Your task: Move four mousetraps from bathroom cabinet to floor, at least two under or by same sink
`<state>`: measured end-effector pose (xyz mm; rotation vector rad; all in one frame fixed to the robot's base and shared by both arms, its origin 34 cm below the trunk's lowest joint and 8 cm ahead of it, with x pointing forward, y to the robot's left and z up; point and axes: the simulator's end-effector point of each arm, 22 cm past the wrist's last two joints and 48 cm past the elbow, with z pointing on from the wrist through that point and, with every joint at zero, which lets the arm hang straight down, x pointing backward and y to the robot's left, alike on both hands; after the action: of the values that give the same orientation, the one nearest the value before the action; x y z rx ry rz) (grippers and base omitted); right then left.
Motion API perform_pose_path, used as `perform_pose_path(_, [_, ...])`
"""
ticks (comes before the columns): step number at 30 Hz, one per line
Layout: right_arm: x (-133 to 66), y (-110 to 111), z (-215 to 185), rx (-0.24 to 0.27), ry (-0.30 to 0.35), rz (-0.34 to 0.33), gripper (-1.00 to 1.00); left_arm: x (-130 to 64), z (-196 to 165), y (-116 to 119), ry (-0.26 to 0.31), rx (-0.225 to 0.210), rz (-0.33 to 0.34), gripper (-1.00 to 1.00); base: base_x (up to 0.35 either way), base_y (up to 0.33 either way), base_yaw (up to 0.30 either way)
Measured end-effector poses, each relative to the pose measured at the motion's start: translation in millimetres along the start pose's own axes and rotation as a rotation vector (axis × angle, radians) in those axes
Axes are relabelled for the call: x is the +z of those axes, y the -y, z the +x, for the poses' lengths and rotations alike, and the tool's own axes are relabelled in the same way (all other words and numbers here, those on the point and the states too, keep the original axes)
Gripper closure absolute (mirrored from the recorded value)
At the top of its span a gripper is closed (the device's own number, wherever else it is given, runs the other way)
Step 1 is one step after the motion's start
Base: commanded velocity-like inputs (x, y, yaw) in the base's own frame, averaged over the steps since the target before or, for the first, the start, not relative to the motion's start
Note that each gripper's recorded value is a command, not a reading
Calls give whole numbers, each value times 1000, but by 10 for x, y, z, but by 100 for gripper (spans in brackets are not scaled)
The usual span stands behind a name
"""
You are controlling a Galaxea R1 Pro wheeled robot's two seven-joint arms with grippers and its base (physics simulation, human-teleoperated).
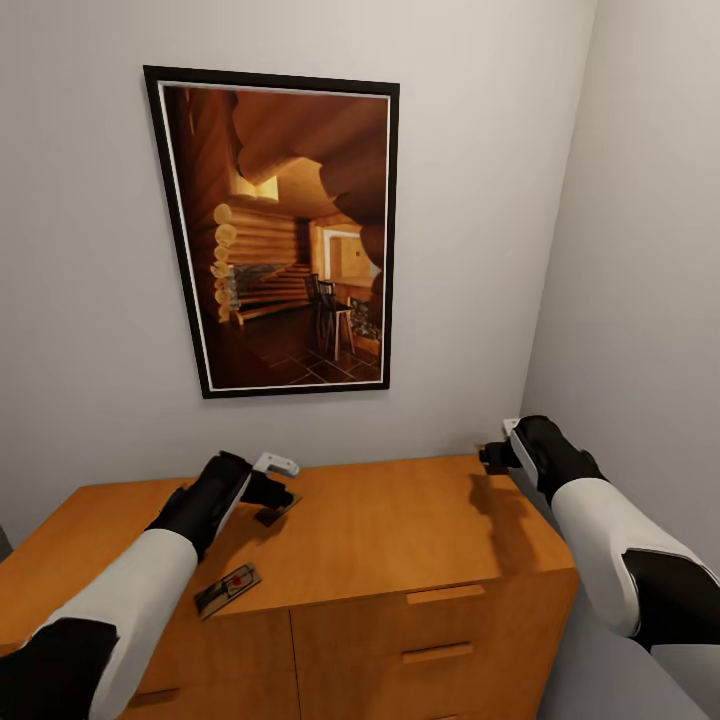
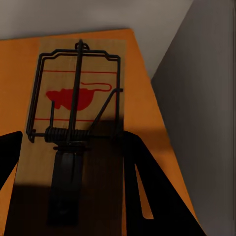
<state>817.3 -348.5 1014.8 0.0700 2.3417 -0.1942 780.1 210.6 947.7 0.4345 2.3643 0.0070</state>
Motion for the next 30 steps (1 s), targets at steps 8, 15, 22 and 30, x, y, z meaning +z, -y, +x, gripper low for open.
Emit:
perform_pose_path(8, [-1,48,-2,-2,1,10,100,75,-7,47,1,11,13,-100,0,0,0])
perform_pose_path(15, [0,58,-6,-3,3,12,100,91,-2,52,-4,11,16,-100,0,0,0])
perform_pose_path(22, [0,67,-10,-3,5,13,100,95,-15,66,-6,10,19,-100,0,0,0])
perform_pose_path(30, [1,118,-16,-1,8,21,100,208,189,95,-38,10,30,-100,0,0,0])
